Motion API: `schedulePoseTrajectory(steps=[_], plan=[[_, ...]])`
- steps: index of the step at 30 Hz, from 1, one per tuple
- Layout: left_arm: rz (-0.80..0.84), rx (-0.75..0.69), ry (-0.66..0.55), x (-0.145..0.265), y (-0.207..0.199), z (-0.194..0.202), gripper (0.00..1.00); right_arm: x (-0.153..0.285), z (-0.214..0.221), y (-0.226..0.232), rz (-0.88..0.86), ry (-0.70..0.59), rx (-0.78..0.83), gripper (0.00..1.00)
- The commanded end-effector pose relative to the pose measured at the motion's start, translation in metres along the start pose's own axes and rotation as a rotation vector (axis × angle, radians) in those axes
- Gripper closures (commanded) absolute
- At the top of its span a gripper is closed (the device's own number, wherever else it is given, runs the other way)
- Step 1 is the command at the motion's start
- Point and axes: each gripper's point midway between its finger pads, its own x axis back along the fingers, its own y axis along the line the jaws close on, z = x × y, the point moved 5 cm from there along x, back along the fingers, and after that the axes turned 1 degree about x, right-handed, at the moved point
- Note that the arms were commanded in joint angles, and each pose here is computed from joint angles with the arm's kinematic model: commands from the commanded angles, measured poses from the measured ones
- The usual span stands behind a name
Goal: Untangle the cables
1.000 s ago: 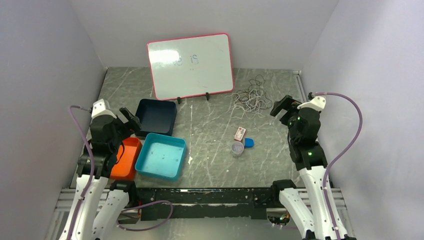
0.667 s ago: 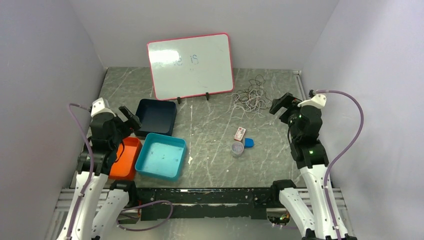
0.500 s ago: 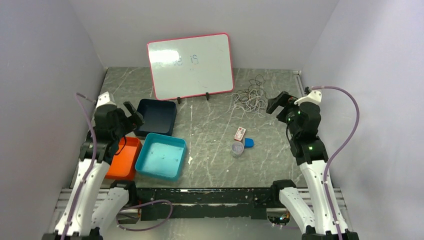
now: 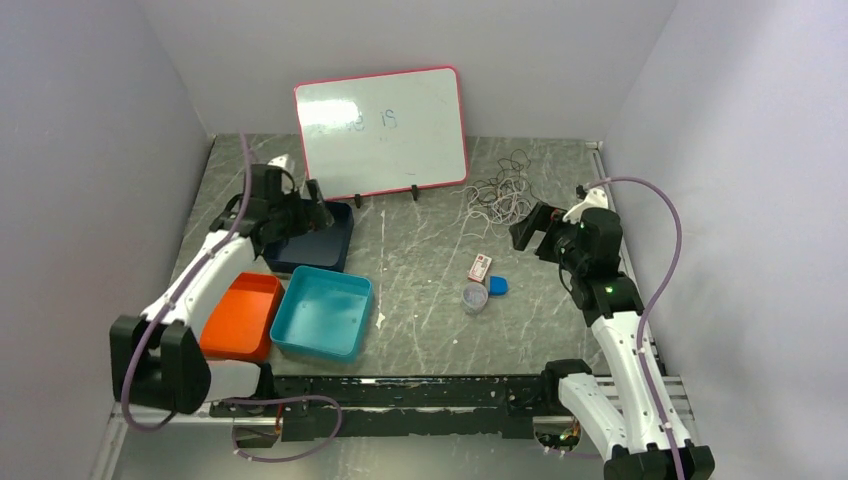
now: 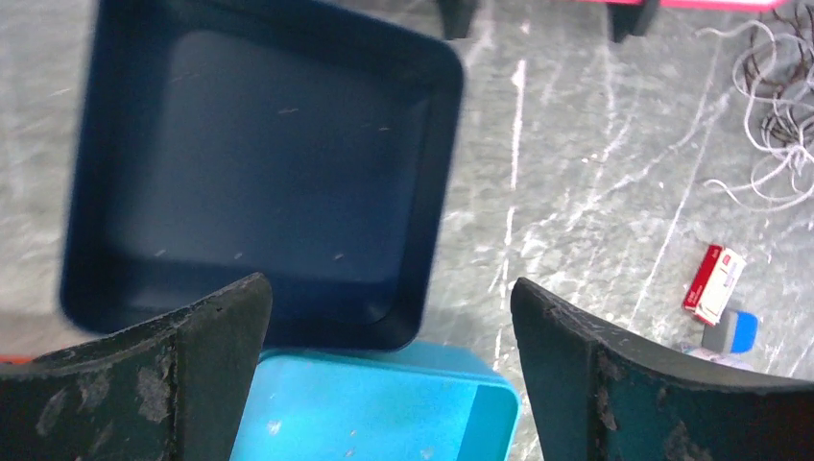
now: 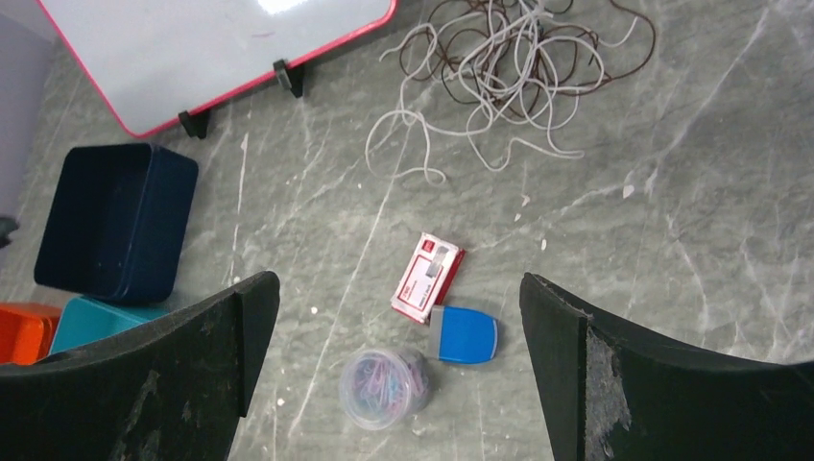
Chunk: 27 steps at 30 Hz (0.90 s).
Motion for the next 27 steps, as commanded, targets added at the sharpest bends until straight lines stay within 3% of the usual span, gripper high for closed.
schedulePoseTrajectory(steps=[1,13,27], plan=[[0.117,-0.087,-0.012,-0.025,-0.039,-0.013,0.01,0.006,0.005,0.001,-0.032,0.018,0.015,0.00],[0.088,-0.205,0.154,-0.095,-0.054,0.024,0.01,0.011,0.010,-0.002,-0.012,0.023,-0.003,0.00],[0.256,-0.365,0.278,-0.130,-0.141,0.065,0.01,0.020,-0.003,0.002,0.007,0.019,0.013,0.00]])
